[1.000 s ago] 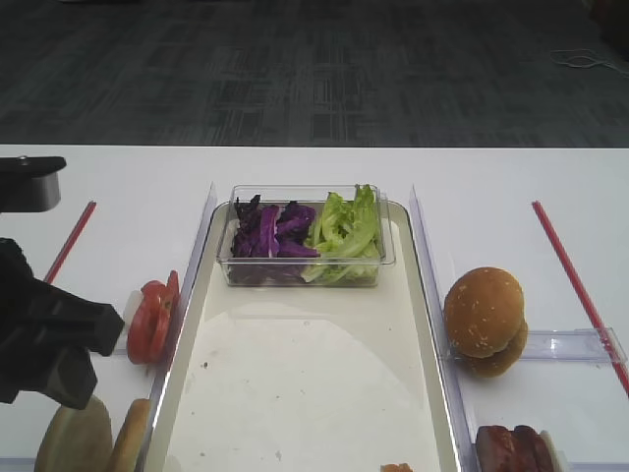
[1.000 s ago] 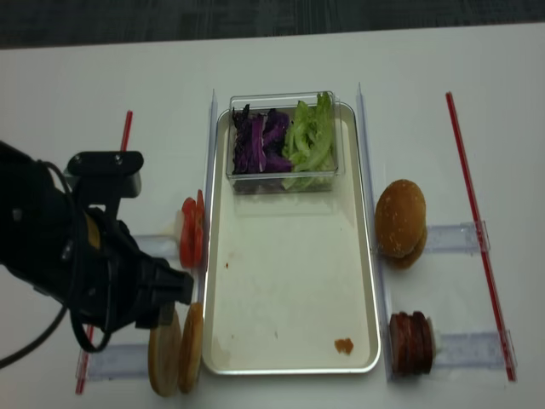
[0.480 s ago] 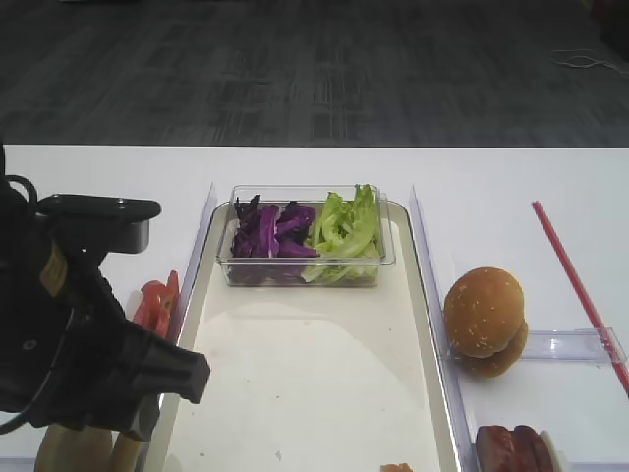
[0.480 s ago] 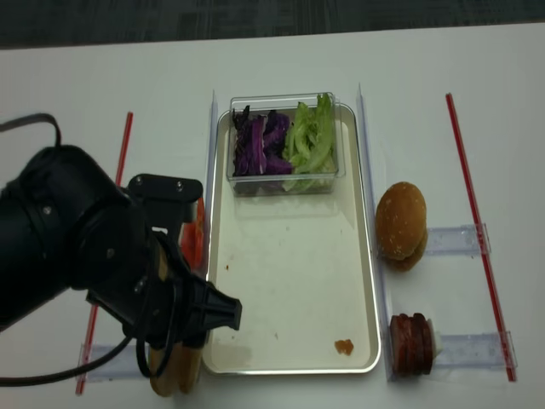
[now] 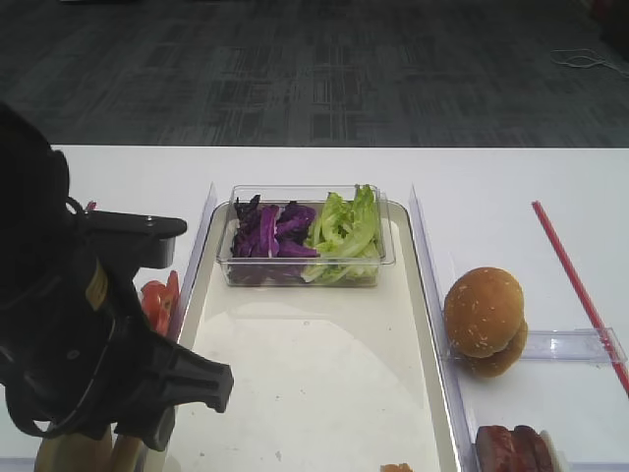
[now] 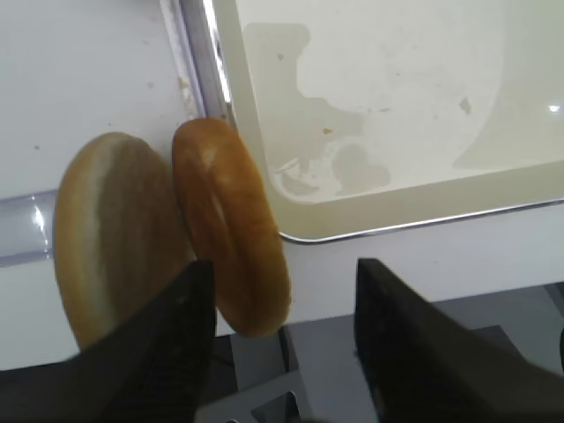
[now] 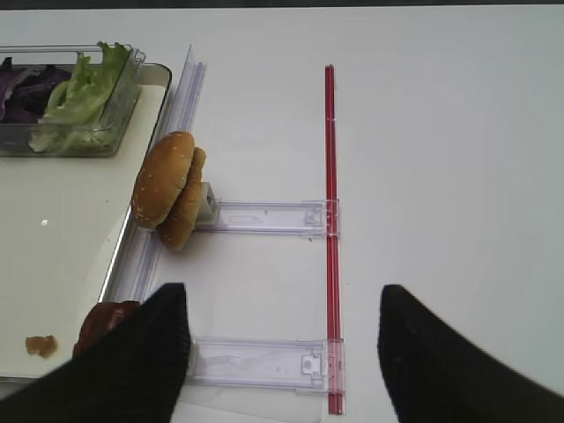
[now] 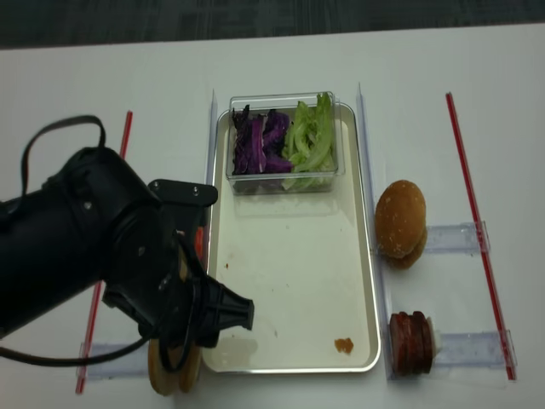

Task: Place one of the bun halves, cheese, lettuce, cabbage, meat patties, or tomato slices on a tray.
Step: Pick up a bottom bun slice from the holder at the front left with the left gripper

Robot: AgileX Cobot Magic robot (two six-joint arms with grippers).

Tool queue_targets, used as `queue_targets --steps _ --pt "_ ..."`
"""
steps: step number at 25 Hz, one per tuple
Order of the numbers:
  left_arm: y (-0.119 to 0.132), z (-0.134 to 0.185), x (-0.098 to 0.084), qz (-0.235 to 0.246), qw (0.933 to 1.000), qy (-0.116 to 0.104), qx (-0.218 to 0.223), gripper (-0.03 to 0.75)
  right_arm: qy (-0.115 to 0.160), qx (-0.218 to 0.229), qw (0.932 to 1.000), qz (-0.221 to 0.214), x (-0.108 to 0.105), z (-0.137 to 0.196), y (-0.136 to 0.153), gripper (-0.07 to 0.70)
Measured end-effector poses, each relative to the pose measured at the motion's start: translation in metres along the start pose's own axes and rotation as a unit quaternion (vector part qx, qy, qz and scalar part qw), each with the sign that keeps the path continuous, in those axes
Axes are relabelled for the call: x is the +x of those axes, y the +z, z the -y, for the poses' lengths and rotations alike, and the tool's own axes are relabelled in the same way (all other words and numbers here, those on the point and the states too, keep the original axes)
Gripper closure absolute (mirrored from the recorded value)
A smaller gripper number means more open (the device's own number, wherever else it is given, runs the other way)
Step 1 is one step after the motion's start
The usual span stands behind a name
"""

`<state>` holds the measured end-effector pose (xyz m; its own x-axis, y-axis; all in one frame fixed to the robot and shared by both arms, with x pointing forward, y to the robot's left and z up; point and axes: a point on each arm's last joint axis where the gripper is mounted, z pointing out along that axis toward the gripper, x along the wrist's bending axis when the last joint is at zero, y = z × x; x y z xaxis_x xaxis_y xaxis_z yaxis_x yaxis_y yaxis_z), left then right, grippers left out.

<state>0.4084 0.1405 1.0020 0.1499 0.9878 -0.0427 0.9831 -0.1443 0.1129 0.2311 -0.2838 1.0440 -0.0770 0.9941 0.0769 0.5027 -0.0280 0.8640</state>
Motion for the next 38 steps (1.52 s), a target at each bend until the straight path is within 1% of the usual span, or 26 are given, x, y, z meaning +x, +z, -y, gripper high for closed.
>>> queue_targets --steps 4,13,18,22,31,38 --pt "0.007 -0.002 -0.002 -0.007 0.9999 0.000 0.010 0.361 0.000 0.000 1.0000 0.000 0.000 0.000 0.000 0.163" --pt "0.022 -0.006 -0.003 -0.029 0.9992 0.006 0.026 0.366 0.000 0.000 1.0000 0.000 0.000 0.000 0.000 0.163" --pt "0.023 -0.008 -0.004 -0.028 0.9995 0.003 0.017 0.367 0.000 0.000 1.0000 0.000 0.000 0.000 0.000 0.163" --pt "0.023 -0.010 -0.002 -0.040 0.9992 0.001 0.006 0.368 0.000 0.000 1.0000 0.000 0.000 0.000 0.000 0.163" --pt "0.023 -0.010 -0.002 -0.041 0.9991 -0.001 0.005 0.370 0.000 0.000 1.0000 0.000 0.000 0.000 0.000 0.163" --pt "0.023 -0.010 -0.001 -0.045 0.9990 -0.001 0.010 0.422 0.000 0.000 1.0000 0.000 0.000 0.000 0.000 0.163"
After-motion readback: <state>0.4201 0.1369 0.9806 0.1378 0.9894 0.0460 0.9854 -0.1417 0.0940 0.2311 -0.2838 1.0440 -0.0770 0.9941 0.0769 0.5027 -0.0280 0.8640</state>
